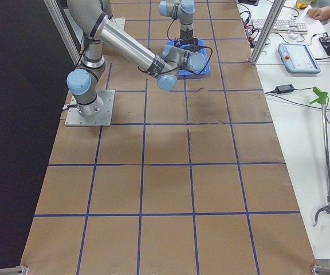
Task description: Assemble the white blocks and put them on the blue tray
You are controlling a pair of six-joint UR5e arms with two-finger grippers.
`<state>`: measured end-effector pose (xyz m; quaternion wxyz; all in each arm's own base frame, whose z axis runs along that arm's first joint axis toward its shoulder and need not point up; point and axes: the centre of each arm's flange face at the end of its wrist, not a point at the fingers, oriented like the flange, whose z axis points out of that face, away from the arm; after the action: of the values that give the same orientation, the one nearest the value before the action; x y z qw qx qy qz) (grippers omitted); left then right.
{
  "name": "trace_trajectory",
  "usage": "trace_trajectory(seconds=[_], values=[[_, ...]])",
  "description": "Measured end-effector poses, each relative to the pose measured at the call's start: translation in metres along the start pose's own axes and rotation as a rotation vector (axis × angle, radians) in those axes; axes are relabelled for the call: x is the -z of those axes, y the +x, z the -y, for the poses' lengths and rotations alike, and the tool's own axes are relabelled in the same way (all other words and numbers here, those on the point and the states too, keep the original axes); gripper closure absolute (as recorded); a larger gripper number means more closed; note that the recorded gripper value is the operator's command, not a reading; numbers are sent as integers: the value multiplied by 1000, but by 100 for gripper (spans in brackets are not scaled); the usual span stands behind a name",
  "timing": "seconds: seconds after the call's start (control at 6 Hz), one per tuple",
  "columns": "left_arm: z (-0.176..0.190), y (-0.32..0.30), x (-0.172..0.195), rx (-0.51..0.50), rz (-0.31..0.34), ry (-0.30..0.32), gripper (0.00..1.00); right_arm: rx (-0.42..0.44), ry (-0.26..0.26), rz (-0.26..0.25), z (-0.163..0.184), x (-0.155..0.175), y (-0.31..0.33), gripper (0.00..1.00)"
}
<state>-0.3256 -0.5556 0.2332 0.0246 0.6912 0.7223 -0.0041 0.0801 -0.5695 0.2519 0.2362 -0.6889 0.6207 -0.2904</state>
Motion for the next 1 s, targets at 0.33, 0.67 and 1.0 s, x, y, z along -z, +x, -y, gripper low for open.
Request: trace_trajectory(seconds=[0.33,0.67,1.0], values=[[-16,19,78,15,-62,-26,1,16,6,-4,28,-30,5,77],[-56,33,133,155,-61,-72,1,9,1,-15,50,-81,10,77],[-97,30,171,532,-6,-79,1,-15,-3,-25,58,-129,11,77]])
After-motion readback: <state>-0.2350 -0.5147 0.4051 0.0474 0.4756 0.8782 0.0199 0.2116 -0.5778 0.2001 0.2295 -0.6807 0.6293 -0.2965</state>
